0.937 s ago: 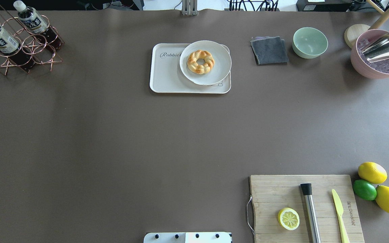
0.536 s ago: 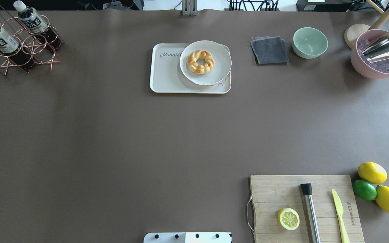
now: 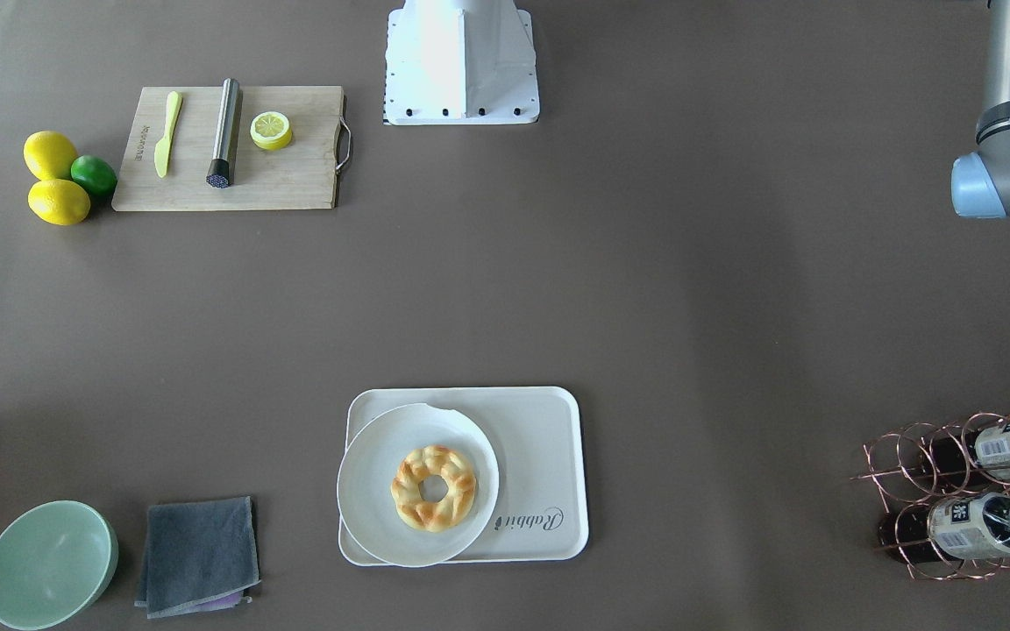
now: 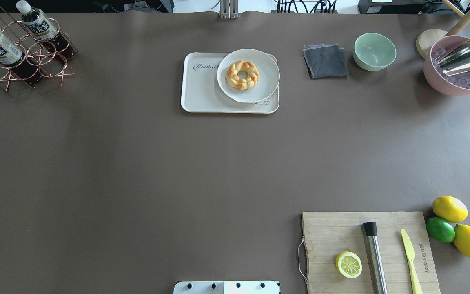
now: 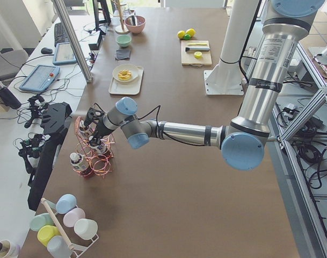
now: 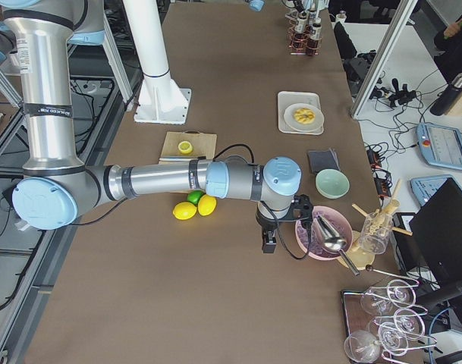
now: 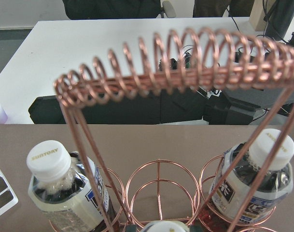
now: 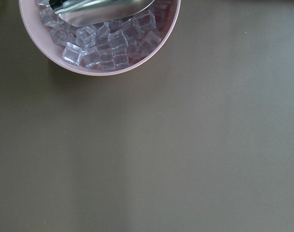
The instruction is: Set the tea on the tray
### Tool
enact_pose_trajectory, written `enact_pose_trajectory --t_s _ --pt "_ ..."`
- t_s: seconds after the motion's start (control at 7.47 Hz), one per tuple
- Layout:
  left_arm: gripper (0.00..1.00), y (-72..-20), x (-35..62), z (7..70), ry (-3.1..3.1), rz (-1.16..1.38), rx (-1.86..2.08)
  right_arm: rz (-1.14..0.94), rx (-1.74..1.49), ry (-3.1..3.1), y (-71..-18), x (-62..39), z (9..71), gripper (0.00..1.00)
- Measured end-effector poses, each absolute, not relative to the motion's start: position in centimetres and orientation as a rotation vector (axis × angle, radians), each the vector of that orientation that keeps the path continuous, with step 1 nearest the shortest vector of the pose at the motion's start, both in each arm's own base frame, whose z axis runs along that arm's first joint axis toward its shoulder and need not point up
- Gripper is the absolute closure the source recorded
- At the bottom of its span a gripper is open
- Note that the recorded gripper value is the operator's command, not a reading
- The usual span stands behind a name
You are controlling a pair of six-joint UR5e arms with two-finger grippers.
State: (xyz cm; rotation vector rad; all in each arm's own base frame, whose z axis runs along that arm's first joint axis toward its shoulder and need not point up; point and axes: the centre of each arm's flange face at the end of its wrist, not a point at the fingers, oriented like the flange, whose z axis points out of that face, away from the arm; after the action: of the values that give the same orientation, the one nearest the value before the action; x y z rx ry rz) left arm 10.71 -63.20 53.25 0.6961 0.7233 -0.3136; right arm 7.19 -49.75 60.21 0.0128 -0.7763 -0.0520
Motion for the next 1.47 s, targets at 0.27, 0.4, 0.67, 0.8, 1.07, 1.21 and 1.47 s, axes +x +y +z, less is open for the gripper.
enact_pose_trajectory --t_s 0.27,0.4,0.67,0.8,1.07,1.21,1.47 --pt "1.00 -63.5 10.8 52.8 0.723 -0.308 0.700 -0.055 0.019 -0.776 -49.8 7.2 60.1 0.00" --pt "1.00 -63.9 10.9 52.2 0.726 -0.305 0.697 -0.056 0.023 -0.776 -49.8 7.2 60.1 0.00" --pt "1.00 -65.1 9.5 50.5 0.728 -0.322 0.670 -0.057 0.025 -0.776 -49.9 7.2 60.1 0.00" --pt "1.00 -65.4 8.3 49.6 0.734 -0.332 0.662 -0.058 0.027 -0.776 -50.0 7.2 60.0 0.00" --pt "1.00 -65.2 6.3 48.0 0.741 -0.351 0.661 -0.059 0.028 -0.776 -50.2 7.2 59.9 0.00" --pt "1.00 -64.7 5.1 47.0 0.755 -0.354 0.669 -0.060 0.029 -0.776 -50.3 7.1 59.9 0.00" --pt "1.00 -62.4 3.2 45.9 0.770 -0.351 0.690 -0.062 0.034 -0.775 -50.5 7.1 60.2 0.00"
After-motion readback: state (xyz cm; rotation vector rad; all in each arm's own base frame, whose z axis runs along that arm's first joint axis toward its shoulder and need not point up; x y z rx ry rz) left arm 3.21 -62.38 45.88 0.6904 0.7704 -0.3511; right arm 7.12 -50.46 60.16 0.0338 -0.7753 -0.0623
